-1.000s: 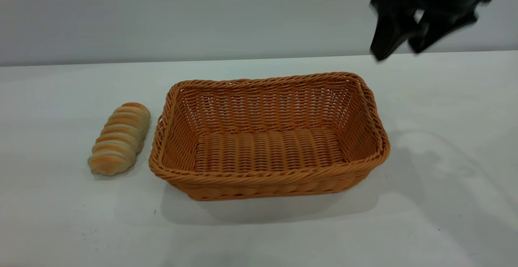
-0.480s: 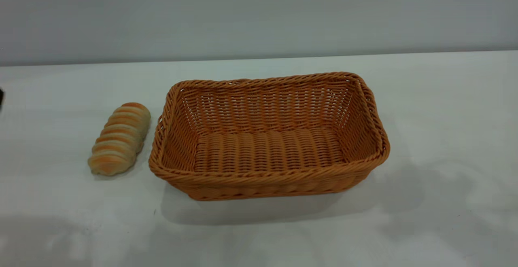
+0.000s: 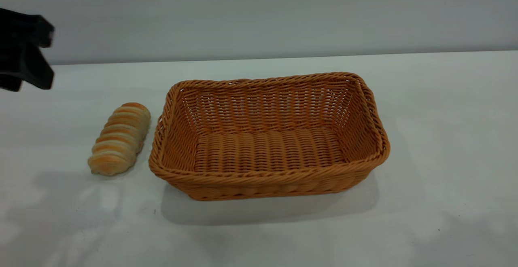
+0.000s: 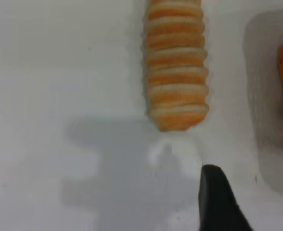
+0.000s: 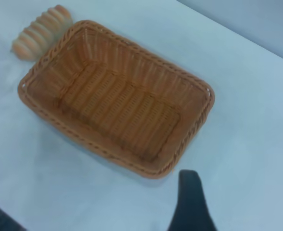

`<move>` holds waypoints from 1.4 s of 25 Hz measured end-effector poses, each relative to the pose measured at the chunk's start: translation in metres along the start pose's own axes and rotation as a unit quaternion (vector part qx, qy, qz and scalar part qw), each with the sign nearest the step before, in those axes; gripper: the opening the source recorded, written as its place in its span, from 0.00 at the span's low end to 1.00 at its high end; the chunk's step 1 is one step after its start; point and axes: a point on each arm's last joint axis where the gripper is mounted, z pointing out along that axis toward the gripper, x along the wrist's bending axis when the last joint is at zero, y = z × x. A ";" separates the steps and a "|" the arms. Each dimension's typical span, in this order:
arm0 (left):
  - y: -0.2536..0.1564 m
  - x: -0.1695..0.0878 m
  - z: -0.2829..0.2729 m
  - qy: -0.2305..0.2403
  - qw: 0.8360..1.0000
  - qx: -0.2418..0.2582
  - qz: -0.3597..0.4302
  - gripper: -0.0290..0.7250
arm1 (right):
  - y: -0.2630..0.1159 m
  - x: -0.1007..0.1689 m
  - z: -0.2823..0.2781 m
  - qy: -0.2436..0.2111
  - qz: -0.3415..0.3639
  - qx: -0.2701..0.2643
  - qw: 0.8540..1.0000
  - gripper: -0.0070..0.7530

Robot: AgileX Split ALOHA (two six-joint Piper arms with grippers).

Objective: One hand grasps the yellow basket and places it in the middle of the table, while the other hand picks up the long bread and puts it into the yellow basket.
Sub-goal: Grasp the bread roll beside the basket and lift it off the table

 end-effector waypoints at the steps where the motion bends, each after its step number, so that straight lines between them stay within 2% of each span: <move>1: 0.003 0.000 0.006 0.001 1.000 0.006 0.003 0.57 | -0.004 0.002 -0.004 0.000 -0.001 -0.002 1.000 0.78; 8: 0.014 -0.002 0.051 0.006 0.999 0.050 0.011 0.57 | -0.030 0.015 -0.029 0.010 0.003 -0.019 1.000 0.78; 18: 0.033 -0.003 0.124 0.010 0.997 0.073 0.018 0.57 | -0.048 0.029 -0.069 0.019 -0.005 -0.055 0.998 0.78; 30: 0.027 -0.001 0.179 0.015 0.994 0.095 0.043 0.57 | -0.053 0.035 -0.075 0.039 -0.001 -0.044 0.998 0.78; 33: 0.026 0.000 0.182 0.018 0.994 0.095 0.055 0.54 | -0.053 0.035 -0.075 0.040 -0.001 -0.043 0.998 0.78; 35: 0.026 0.001 0.182 0.019 0.994 0.094 0.060 0.47 | -0.053 0.035 -0.075 0.040 -0.001 -0.043 0.998 0.78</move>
